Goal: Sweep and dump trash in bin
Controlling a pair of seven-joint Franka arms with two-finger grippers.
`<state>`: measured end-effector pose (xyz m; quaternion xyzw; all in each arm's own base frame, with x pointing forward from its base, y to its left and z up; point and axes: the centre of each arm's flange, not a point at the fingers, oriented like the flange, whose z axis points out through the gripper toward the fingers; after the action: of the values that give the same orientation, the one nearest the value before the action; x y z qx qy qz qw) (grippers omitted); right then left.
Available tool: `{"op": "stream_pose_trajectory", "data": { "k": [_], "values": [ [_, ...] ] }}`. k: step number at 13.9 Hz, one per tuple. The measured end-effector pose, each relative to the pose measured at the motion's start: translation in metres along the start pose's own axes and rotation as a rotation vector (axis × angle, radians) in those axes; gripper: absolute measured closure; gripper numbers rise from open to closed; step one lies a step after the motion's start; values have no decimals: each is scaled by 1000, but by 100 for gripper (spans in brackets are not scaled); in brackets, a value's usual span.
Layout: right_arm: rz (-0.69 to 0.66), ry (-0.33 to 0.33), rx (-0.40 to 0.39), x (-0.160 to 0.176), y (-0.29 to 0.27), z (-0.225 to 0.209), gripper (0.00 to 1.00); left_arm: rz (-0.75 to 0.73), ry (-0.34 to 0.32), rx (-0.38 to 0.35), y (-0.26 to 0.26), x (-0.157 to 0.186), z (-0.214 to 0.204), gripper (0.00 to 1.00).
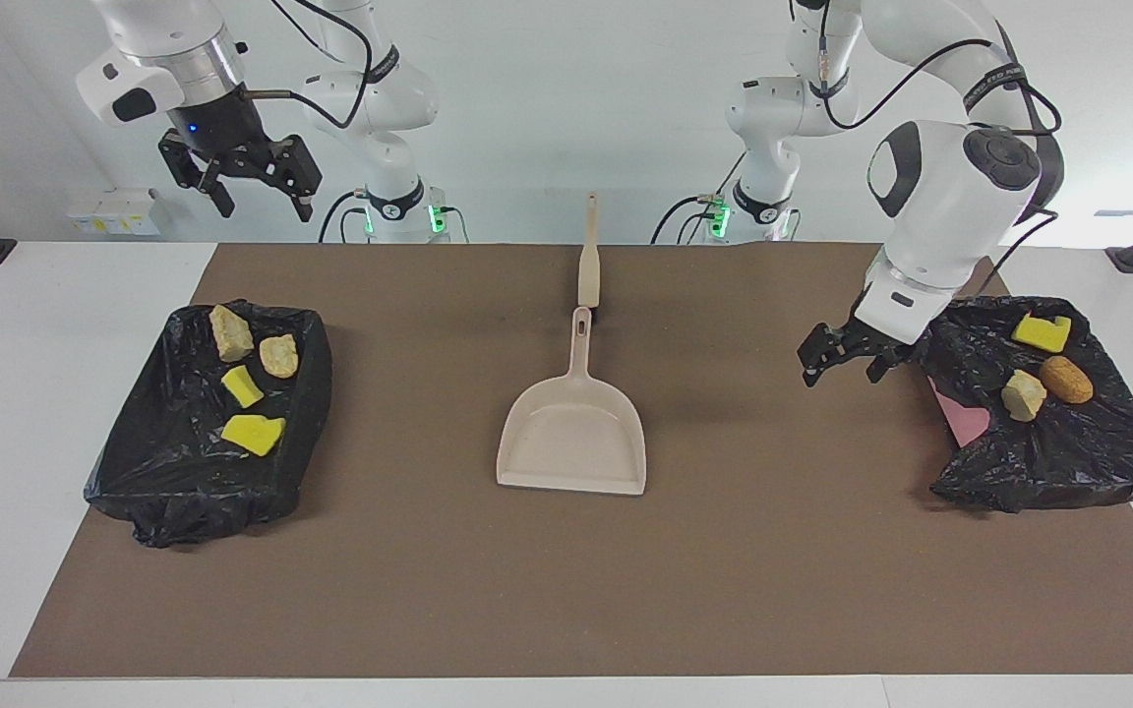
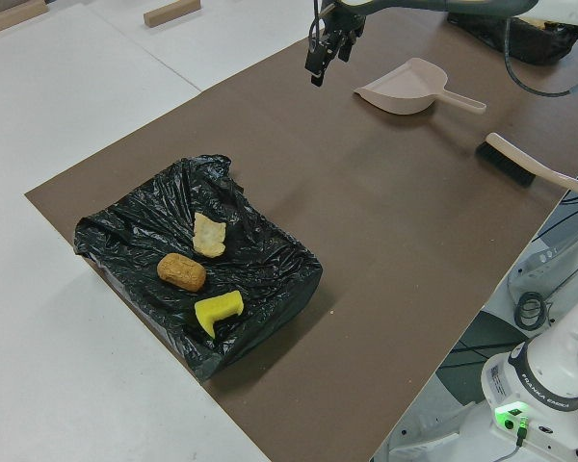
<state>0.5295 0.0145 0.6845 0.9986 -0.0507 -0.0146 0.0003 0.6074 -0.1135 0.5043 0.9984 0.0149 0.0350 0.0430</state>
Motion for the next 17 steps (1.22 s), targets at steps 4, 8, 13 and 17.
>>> {"op": "stream_pose_trajectory", "data": {
  "k": [4, 8, 13, 17],
  "values": [
    [1, 0, -4, 0, 0, 0, 0, 74, -11, 9, -19, -1, -23, 0],
    [5, 3, -23, 0, 3, 0, 0, 103, -22, 30, -72, 1, -45, 0],
    [5, 3, -23, 0, 3, 0, 0, 137, -14, 72, -85, -23, -96, 0],
    [5, 3, -23, 0, 3, 0, 0, 141, -21, 77, -87, -39, -118, 0]
  ]
}}
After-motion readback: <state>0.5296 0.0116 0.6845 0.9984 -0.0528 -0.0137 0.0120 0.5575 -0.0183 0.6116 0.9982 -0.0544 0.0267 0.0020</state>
